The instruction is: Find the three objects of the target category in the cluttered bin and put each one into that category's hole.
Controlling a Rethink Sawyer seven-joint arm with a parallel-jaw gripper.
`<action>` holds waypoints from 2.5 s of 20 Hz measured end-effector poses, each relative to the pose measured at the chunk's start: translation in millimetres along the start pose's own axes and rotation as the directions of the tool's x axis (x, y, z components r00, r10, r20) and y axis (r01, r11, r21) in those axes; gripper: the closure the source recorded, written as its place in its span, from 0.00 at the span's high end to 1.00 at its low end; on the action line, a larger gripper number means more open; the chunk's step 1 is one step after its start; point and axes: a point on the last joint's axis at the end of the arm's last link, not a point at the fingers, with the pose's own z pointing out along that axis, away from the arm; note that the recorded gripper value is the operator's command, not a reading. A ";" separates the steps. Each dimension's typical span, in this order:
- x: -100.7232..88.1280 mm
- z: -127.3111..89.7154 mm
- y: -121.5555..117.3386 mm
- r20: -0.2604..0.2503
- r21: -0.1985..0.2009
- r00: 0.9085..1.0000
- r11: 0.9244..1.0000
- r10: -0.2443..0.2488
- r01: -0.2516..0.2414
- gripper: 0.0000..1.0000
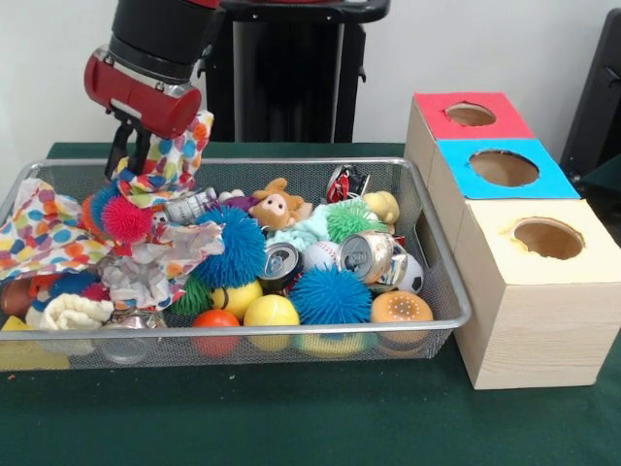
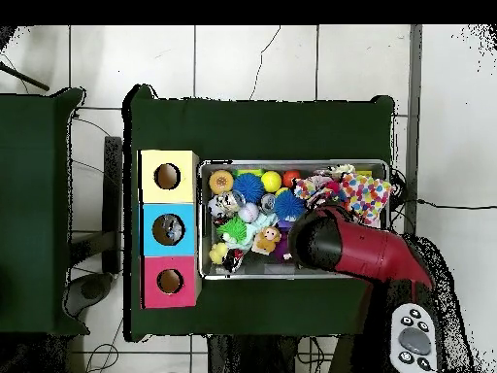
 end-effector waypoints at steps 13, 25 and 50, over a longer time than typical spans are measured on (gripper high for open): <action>14.6 0.7 9.6 -0.021 -0.045 0.999 0.999 -0.032 0.031 1.00; 26.1 -7.1 49.4 -0.019 -0.051 0.993 0.992 -0.114 0.112 1.00; 77.7 -21.3 138.1 -0.106 0.059 0.942 0.944 -0.318 0.326 1.00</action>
